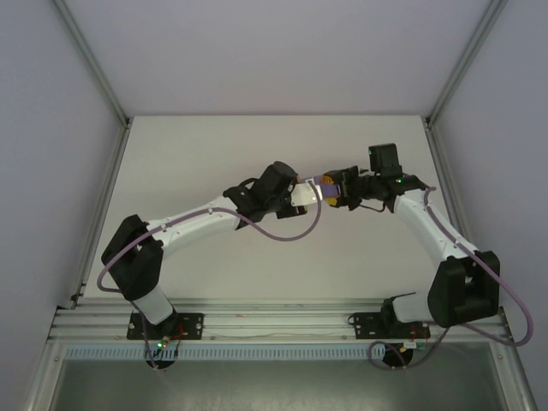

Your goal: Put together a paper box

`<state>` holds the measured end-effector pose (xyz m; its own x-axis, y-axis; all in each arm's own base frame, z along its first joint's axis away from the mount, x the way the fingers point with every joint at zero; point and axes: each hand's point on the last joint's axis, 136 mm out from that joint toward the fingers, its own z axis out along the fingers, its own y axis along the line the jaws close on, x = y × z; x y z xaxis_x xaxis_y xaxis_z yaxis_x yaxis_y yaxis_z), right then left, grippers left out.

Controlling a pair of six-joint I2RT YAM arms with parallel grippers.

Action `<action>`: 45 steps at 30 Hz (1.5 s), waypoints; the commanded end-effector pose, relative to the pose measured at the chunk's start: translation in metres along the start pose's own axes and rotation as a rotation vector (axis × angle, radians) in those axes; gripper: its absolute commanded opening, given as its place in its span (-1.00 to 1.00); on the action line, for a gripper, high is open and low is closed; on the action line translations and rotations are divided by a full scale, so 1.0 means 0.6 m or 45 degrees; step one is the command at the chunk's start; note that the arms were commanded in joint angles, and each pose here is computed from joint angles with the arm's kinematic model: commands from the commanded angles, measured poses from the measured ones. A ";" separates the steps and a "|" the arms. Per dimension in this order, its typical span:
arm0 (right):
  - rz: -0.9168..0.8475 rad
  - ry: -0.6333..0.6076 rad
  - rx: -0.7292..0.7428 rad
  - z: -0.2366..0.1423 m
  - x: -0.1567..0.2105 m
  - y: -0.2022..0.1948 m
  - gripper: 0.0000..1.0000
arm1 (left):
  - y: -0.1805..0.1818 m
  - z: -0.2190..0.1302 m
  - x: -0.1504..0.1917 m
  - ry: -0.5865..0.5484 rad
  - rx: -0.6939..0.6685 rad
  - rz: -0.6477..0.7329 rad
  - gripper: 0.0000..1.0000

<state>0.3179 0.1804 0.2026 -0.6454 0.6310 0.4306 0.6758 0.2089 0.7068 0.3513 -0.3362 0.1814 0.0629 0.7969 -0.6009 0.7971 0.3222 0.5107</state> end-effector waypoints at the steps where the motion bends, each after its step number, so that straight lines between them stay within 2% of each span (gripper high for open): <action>1: -0.030 0.036 -0.050 -0.016 0.021 0.010 -0.28 | 0.025 -0.009 -0.005 0.012 -0.075 0.018 0.07; 3: -0.036 0.026 -0.070 -0.021 0.023 0.015 -0.20 | 0.025 -0.010 -0.001 0.020 -0.078 0.026 -0.03; 8: -0.049 -0.018 -0.113 -0.029 0.021 0.016 0.21 | 0.017 -0.008 0.009 0.054 -0.051 0.035 -0.19; 11: -0.135 -0.102 -0.115 -0.041 0.011 0.018 0.68 | 0.015 -0.012 0.012 0.061 -0.032 0.030 -0.21; 12: -0.204 -0.168 -0.100 -0.052 0.004 0.019 0.98 | 0.012 -0.013 0.015 0.064 -0.011 0.026 -0.21; 14: -0.444 -0.335 -0.057 -0.085 -0.012 0.033 0.99 | 0.006 -0.015 0.021 0.070 0.036 0.008 -0.21; 18: -1.057 -0.887 0.228 -0.195 -0.075 0.049 0.99 | -0.024 -0.021 0.050 0.130 0.249 -0.026 -0.23; 20: -1.301 -0.999 0.223 -0.209 -0.080 0.052 0.99 | -0.033 -0.020 0.059 0.149 0.331 -0.070 -0.31; 22: -1.561 -0.972 0.087 -0.191 -0.054 0.052 0.99 | -0.059 -0.028 0.070 0.146 0.501 -0.081 -0.27; 24: -1.732 -0.854 -0.015 -0.171 -0.019 0.044 0.99 | -0.082 -0.030 0.081 0.164 0.625 -0.079 -0.24; 27: -1.846 -0.680 -0.032 -0.153 0.011 0.032 0.99 | -0.106 -0.018 0.107 0.237 0.736 -0.052 -0.23; 34: -2.051 -0.252 0.168 -0.092 0.021 -0.046 0.91 | -0.124 0.011 0.130 0.339 0.878 -0.071 -0.20; 39: -2.044 -0.151 0.316 -0.067 -0.006 -0.067 0.81 | -0.123 0.019 0.129 0.317 0.918 -0.100 -0.20; 45: -2.040 -0.068 0.421 -0.037 -0.032 -0.073 0.48 | -0.120 0.019 0.130 0.316 0.913 -0.079 -0.20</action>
<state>0.2928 0.1411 0.1784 -0.7271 -0.2874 -0.6234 -0.5475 0.7907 0.2740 0.3168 -0.3101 0.0944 -0.0683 0.8931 -0.4447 0.9976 0.0561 -0.0407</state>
